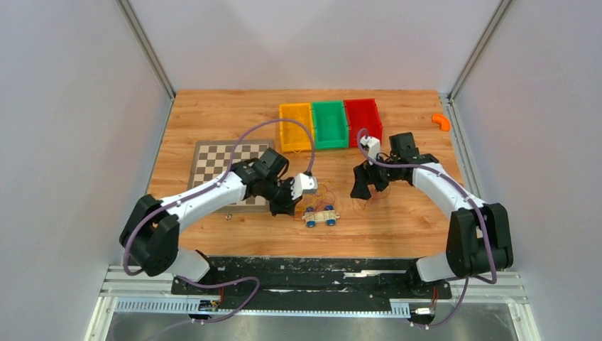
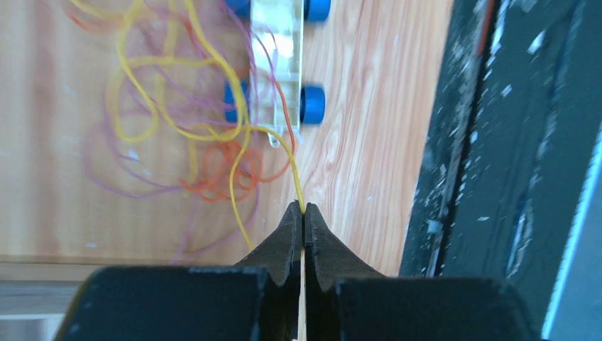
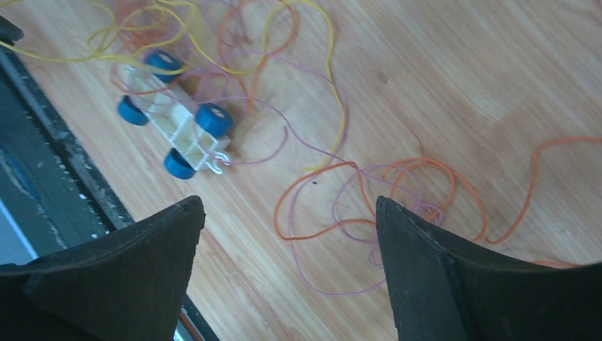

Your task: Untangle the cables

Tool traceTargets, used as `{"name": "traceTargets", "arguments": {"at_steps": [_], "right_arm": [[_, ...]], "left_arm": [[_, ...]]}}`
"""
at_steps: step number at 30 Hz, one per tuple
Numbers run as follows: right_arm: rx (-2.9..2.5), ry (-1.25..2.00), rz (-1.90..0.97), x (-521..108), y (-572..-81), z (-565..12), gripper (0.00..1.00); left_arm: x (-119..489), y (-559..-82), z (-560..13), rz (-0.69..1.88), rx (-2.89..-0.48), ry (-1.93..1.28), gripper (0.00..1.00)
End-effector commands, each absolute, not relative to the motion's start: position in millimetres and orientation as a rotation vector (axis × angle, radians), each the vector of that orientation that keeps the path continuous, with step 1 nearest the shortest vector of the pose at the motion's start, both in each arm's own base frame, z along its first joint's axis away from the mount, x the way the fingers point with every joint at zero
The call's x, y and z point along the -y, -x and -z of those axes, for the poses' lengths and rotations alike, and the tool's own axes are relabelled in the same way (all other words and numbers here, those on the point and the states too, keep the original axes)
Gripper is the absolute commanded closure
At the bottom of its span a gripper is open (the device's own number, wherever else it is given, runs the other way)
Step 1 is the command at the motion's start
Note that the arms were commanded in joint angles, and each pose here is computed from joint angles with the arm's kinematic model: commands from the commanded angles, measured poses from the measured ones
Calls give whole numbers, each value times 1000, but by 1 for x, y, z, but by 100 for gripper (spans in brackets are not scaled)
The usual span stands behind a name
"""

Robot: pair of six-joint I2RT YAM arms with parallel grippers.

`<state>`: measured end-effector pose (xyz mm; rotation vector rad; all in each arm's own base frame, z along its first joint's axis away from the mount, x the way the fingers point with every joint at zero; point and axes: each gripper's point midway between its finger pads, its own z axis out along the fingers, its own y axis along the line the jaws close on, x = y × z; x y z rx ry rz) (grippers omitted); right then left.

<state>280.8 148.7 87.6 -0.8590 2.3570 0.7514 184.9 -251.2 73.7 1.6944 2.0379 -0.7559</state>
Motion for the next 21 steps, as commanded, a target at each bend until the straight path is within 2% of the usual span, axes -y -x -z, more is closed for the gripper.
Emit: {"name": "traceTargets", "arguments": {"at_steps": [1,5,8,10,15,19,21], "right_arm": [[-2028,964,-861,-176,-285,-172,9],[-1722,1006,-959,-197,-274,-264,0],[-1449,1007,-975,-210,-260,-336,0],[-1325,1021,-993,-221,-244,-364,0],[-1138,1147,-1000,-263,-211,-385,0],[-1133,1083,-839,-284,-241,-378,0],[-1197,1022,-819,-289,-264,-365,6]], "left_arm": [[282,-180,-202,926,-1782,-1566,100],[292,-188,-287,936,-1655,-1446,100],[300,-200,-339,928,-1599,-1355,100],[305,-204,-367,937,-1558,-1311,100],[313,-207,-420,974,-1445,-1251,100],[318,-204,-450,1008,-1356,-1237,100],[317,-202,-471,1016,-1301,-1210,100]]}}
